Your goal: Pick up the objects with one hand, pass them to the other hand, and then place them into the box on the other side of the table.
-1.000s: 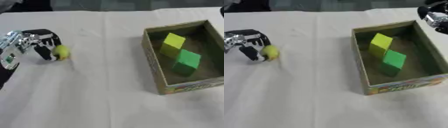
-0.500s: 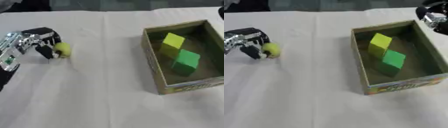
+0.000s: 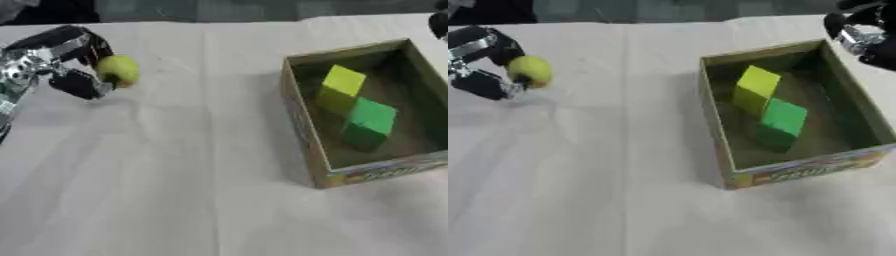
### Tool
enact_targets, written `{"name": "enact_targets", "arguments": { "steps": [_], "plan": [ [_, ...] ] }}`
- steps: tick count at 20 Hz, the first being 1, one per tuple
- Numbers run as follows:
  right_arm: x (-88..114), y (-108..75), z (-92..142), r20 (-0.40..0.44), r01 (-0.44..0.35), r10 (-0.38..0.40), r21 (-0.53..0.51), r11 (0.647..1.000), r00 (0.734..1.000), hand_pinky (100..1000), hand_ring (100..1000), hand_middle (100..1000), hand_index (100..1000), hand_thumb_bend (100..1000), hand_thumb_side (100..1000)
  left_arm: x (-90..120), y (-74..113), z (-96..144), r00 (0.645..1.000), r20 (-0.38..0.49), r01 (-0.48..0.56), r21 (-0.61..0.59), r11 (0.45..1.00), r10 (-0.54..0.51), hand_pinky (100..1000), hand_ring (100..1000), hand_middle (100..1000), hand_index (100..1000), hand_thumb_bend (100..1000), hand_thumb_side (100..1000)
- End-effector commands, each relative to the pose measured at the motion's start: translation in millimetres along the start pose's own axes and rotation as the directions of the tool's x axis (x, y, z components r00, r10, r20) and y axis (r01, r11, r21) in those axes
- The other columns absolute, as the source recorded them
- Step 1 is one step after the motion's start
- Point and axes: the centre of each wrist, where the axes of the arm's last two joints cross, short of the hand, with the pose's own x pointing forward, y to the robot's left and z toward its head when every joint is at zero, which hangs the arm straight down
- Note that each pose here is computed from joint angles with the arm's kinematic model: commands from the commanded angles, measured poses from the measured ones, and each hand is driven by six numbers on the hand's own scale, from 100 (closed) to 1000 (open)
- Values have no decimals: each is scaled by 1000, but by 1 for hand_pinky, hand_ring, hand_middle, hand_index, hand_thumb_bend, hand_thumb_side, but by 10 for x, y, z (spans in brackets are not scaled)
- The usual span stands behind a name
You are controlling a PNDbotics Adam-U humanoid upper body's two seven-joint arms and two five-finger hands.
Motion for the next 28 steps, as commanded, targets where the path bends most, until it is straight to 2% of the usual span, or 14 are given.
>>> {"name": "enact_targets", "arguments": {
  "steps": [1, 11, 17, 28],
  "plan": [
    [105, -109, -7, 30, -26, 27, -25, 999, 999, 912, 722, 741, 833, 317, 409, 70, 259, 168, 999, 34, -6, 93, 996, 3, 723, 601, 520, 581, 100, 115],
    [108, -127, 3, 31, -23, 24, -38, 999, 999, 912, 722, 742, 834, 313, 408, 209, 353, 372, 995, 96, -57, 198, 979, 38, 720, 587, 506, 575, 100, 124],
    [110, -135, 7, 32, -21, 23, -46, 999, 999, 913, 722, 742, 834, 311, 406, 279, 334, 428, 990, 135, -73, 231, 970, 43, 712, 573, 495, 571, 100, 133],
    [120, -140, 9, 36, -13, 15, -56, 998, 999, 913, 722, 743, 834, 306, 405, 584, 273, 515, 970, 243, -98, 312, 945, 21, 702, 553, 476, 562, 100, 146]
  ]
}}
